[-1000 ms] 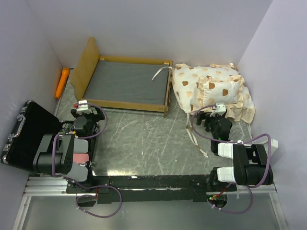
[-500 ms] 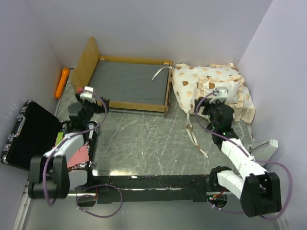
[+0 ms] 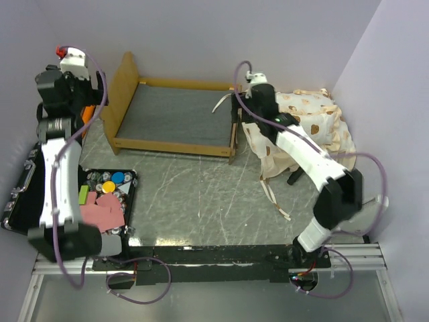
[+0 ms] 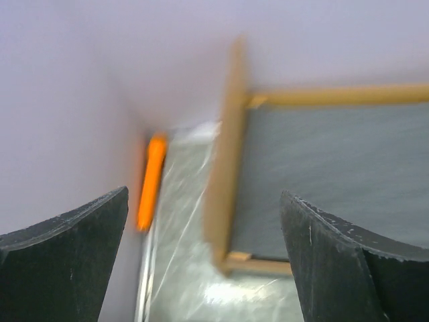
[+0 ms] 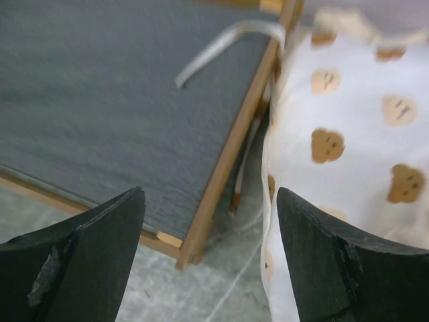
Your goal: Set up the pet bed
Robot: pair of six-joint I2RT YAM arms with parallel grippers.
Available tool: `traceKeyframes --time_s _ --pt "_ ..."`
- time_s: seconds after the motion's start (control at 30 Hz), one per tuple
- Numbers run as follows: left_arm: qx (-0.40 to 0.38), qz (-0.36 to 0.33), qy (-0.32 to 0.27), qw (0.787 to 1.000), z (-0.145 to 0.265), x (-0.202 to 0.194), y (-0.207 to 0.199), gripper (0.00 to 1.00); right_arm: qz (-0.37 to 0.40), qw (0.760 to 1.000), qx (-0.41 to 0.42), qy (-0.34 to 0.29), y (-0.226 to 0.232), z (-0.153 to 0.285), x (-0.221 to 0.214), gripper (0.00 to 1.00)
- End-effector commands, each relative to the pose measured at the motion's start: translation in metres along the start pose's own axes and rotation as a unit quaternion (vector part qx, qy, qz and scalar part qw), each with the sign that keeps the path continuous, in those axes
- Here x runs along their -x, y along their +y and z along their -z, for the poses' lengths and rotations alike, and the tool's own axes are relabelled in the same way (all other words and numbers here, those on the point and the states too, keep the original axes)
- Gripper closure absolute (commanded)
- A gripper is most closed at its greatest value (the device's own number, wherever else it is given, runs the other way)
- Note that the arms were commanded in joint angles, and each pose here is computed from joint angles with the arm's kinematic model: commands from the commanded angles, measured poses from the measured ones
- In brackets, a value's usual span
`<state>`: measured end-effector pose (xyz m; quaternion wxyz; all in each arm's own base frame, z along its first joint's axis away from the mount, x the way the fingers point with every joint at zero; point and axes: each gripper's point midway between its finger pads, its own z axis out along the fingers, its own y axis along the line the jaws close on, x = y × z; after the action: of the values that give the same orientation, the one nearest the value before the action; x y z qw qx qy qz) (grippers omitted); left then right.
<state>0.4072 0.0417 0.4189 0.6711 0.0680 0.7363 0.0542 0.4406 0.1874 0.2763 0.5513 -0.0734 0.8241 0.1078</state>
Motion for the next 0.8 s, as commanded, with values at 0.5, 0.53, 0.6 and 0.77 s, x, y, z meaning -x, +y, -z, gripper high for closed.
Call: traceKeyframes --time_s 0.5,0.53,0.6,0.77 --pt "0.042 0.021 0.217 0.975 -0.098 -0.161 0.037 0.19 0.009 0.969 -0.046 0.242 -0.009 -0.103 -0.122 0.26" --pt "0.034 0.025 0.221 0.974 -0.102 -0.167 0.034 0.21 0.009 0.968 -0.044 0.247 -0.009 -0.105 -0.126 0.27" --pt "0.021 0.031 0.221 0.974 -0.108 -0.171 0.029 0.27 0.004 0.967 -0.032 0.253 -0.004 -0.109 -0.132 0.29" --pt "0.013 0.031 0.222 0.974 -0.126 -0.181 0.016 0.33 -0.003 0.967 -0.034 0.254 -0.005 -0.116 -0.146 0.38"
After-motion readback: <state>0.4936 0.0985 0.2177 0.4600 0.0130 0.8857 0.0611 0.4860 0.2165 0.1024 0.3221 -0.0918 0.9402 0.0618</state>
